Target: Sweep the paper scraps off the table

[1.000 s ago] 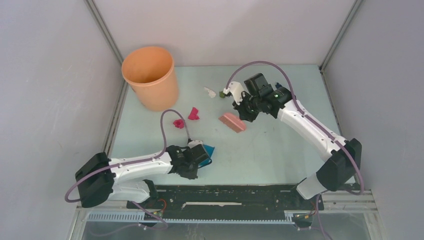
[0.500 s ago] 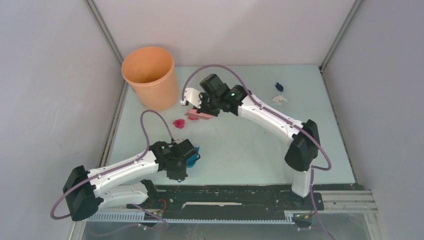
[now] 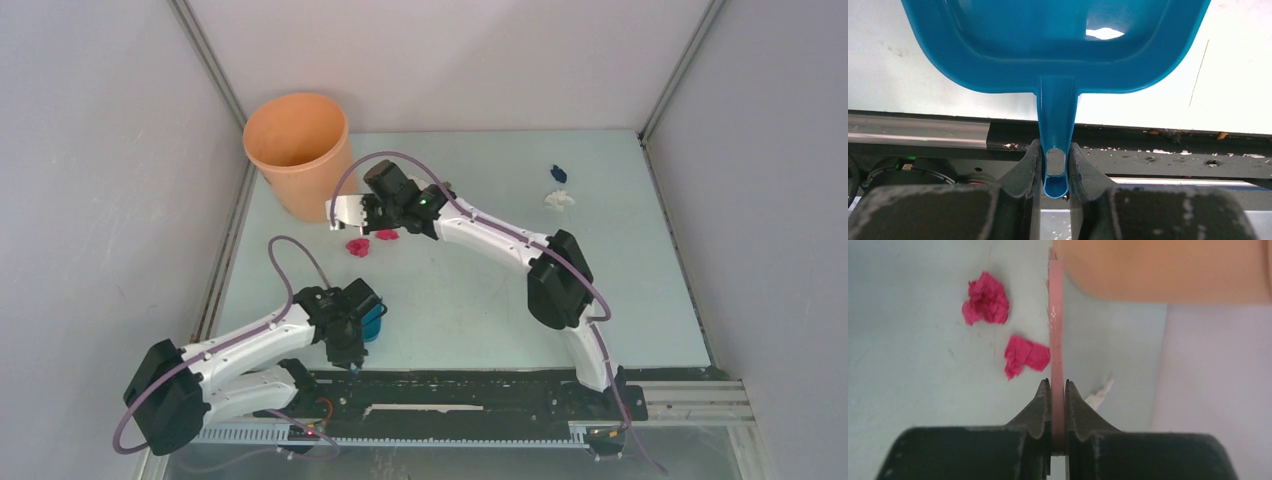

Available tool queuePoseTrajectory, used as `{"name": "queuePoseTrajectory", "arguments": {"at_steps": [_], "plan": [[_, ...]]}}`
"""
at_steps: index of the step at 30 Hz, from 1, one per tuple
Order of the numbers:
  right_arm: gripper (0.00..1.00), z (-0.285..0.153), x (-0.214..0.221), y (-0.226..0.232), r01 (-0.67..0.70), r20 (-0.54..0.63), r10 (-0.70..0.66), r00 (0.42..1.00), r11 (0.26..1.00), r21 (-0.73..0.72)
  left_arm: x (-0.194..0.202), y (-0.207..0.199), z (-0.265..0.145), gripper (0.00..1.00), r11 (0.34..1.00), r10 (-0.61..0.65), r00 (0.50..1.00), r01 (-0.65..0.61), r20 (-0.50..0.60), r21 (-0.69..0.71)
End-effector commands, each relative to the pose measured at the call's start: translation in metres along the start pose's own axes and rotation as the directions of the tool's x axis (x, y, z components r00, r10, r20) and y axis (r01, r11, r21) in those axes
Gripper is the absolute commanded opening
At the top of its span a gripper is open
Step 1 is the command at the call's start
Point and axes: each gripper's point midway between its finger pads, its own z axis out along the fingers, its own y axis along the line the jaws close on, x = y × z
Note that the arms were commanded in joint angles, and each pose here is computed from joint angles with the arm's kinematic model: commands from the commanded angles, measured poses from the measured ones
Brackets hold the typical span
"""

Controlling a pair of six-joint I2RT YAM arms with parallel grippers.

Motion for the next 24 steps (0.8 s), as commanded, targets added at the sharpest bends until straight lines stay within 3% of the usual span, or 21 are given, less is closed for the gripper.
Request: {"name": "queuePoseTrajectory", "arguments": {"at_steps": [1,5,9,17,24], "plan": [[0.00,0.013,-0.046,-0.023,0.129,0.121,-0.138,0.983,0.988,0.082,-0.002,-0.001,0.004,0.00,0.999,-0.046,0.999,0.046,-0.008,0.023],[0.00,0.022,-0.050,0.004,0.166,0.151,-0.160,0.976,0.986,-0.028,-0.005,0.002,0.009,0.00,0.998,-0.059,0.998,0.059,-0.006,0.022],[0.00,0.018,-0.042,0.041,0.119,0.149,-0.091,0.985,0.975,-0.187,-0.011,-0.003,0.010,0.00,0.998,-0.058,0.998,0.058,-0.001,0.028],[0.00,-0.050,-0.045,0.098,-0.164,0.059,0.214,0.975,0.871,-0.464,-0.014,-0.008,0.012,0.00,0.999,-0.031,1.000,0.031,-0.005,0.033],[0.00,-0.098,-0.064,0.083,-0.431,0.007,0.494,0.869,0.764,-0.481,-0.018,-0.017,0.009,0.00,0.997,-0.005,1.000,0.004,0.024,0.073]]}}
